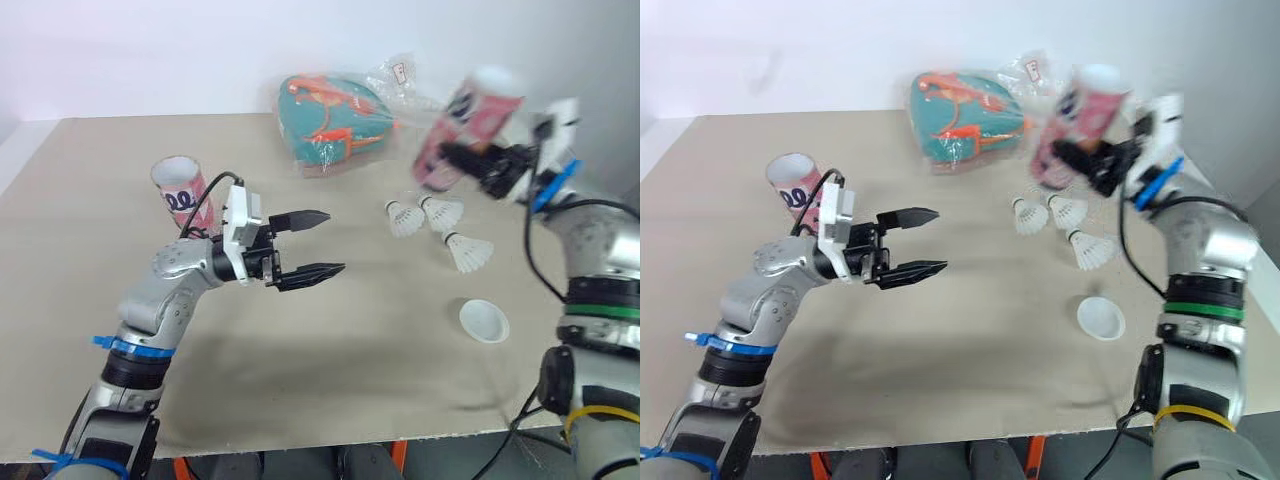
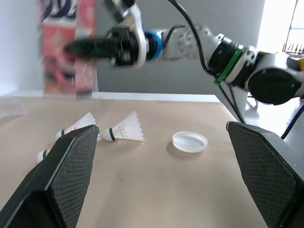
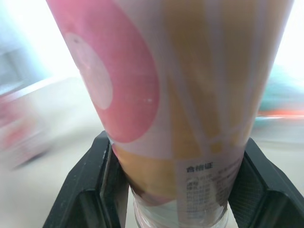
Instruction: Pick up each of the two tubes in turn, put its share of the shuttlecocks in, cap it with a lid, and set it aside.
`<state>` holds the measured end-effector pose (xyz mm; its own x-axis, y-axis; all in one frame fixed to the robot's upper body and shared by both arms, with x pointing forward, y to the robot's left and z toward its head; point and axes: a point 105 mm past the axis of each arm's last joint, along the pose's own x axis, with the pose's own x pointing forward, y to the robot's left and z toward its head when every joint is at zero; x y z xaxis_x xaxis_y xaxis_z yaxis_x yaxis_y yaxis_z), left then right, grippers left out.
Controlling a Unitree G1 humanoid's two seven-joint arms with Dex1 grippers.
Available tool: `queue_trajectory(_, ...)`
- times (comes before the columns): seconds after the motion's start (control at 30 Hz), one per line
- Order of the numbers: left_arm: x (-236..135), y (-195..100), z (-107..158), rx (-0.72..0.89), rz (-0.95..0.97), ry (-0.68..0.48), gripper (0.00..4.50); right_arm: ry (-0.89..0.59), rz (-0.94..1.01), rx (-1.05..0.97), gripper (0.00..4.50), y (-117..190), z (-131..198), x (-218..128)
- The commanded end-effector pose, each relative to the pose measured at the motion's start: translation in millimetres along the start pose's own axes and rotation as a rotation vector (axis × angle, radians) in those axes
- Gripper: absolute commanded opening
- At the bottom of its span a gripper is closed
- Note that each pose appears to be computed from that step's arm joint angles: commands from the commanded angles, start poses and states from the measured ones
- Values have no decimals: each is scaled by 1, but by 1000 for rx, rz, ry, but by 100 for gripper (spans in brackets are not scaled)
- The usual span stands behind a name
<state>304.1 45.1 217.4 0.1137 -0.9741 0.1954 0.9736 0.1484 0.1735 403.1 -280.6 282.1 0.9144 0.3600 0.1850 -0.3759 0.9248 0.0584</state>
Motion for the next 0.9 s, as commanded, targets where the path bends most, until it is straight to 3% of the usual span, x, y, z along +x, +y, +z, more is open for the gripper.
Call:
queue_trajectory(0.03,8,6,-6,0,5,26,450,-55,-276,-31,260,-55,15,-27)
queue_trajectory(0.2,24,13,-17,-2,17,58,450,43,-483,-20,260,-92,-26,-55)
queue_trajectory(0.47,25,21,-16,-18,86,19,450,176,-520,26,260,-98,-76,-66)
queue_trajectory(0.63,25,23,-14,-8,108,3,450,212,-551,38,260,-103,-91,-73)
queue_trajectory(0.77,29,22,-8,21,111,-46,450,237,-541,47,419,-102,-103,-76)
queue_trajectory(0.8,29,22,-7,25,111,-56,450,255,-551,45,441,-103,-107,-78)
queue_trajectory(0.9,30,21,-5,38,106,-72,450,289,-562,40,441,-106,-113,-82)
